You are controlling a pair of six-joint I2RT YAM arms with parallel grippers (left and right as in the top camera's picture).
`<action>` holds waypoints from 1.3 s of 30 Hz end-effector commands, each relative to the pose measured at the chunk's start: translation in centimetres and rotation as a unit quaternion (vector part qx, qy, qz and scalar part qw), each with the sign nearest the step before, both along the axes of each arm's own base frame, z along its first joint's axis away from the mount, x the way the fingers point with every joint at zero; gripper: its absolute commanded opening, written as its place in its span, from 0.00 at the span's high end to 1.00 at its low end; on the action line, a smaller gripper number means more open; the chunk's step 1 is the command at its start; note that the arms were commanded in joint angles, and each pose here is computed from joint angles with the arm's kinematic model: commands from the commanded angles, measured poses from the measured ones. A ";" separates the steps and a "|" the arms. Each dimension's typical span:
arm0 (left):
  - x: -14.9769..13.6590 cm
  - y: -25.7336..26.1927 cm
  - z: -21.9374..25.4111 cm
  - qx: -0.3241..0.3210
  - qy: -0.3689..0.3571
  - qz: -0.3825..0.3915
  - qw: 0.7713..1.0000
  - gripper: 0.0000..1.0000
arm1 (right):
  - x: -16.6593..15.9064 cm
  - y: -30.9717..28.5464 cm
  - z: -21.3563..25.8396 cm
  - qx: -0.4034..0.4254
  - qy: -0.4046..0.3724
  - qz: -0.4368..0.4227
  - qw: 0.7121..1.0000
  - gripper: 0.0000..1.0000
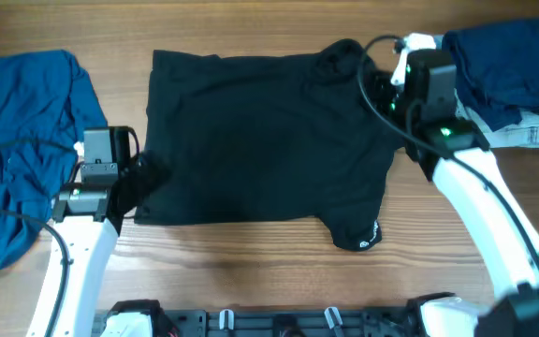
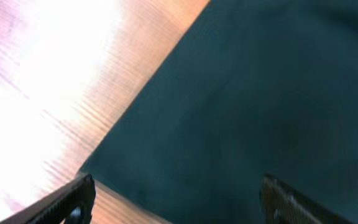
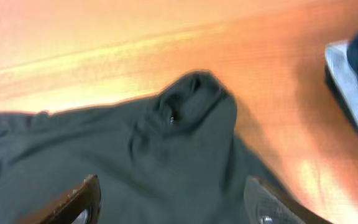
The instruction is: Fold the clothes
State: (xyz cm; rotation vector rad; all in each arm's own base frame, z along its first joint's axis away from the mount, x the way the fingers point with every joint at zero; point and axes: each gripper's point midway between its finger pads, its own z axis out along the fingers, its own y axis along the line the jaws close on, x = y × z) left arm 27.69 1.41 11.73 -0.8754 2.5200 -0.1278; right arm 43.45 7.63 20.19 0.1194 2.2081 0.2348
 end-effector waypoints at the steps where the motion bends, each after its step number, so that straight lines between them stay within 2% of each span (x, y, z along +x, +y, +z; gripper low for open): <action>1: 2.1 0.6 1.4 0.008 -0.054 0.012 0.998 0.16 | 3.8 -0.3 -1.1 -0.047 -0.023 0.014 0.999 0.26; 3: 2.7 0.6 1.5 0.008 -0.062 0.012 0.998 0.16 | 7.4 0.1 -2.7 -0.061 -0.058 0.017 0.996 0.26; 6: 2.4 0.6 0.0 0.013 -0.029 0.003 0.999 0.16 | 10.2 0.9 -6.8 -0.055 -0.057 0.025 0.997 0.27; 8: 2.2 0.6 -1.5 0.010 -0.002 0.002 1.000 0.16 | 11.8 0.9 -9.7 -0.012 -0.030 -0.018 0.999 0.29; 10: 2.2 0.5 -2.3 0.008 0.013 0.001 1.000 0.16 | 12.8 1.1 -10.6 0.042 -0.013 -0.052 0.998 0.30; 12: 2.1 0.5 -3.2 0.008 0.029 0.001 1.000 0.16 | 14.0 3.3 -9.5 0.113 -0.002 -0.033 0.993 0.30; 13: 2.0 0.4 -3.7 0.006 0.038 0.000 0.999 0.16 | 14.3 4.0 -7.5 0.123 0.020 -0.023 0.992 0.31; 15: 2.0 0.4 -4.1 0.004 0.045 -0.001 0.999 0.16 | 14.8 4.4 -2.7 0.089 0.033 -0.002 0.995 0.31; 17: 2.0 0.3 -4.2 0.002 0.046 -0.002 0.999 0.16 | 14.9 3.3 1.8 0.066 0.030 -0.022 0.997 0.31; 20: 2.0 0.2 -4.2 -0.001 0.046 -0.003 0.999 0.16 | 15.0 3.0 2.2 0.097 0.037 -0.059 0.993 0.32; 23: 2.0 0.2 -4.2 -0.001 0.046 -0.003 0.999 0.15 | 15.3 3.8 -3.1 0.115 0.094 -0.079 0.986 0.33; 27: 1.7 0.2 -4.3 -0.001 0.052 -0.005 0.999 0.14 | 14.0 4.8 -11.6 0.105 0.194 -0.073 0.973 0.36; 32: 1.6 0.2 -4.3 0.000 0.054 -0.005 0.999 0.13 | 13.1 4.7 -15.8 0.080 0.237 -0.065 0.966 0.39; 37: 1.6 0.2 -4.4 0.000 0.055 -0.005 0.998 0.13 | 11.8 4.1 -17.0 0.049 0.264 -0.060 0.961 0.53; 39: 1.6 0.2 -4.4 0.000 0.055 -0.005 0.998 0.13 | 10.9 3.8 -18.1 0.033 0.283 -0.067 0.956 0.53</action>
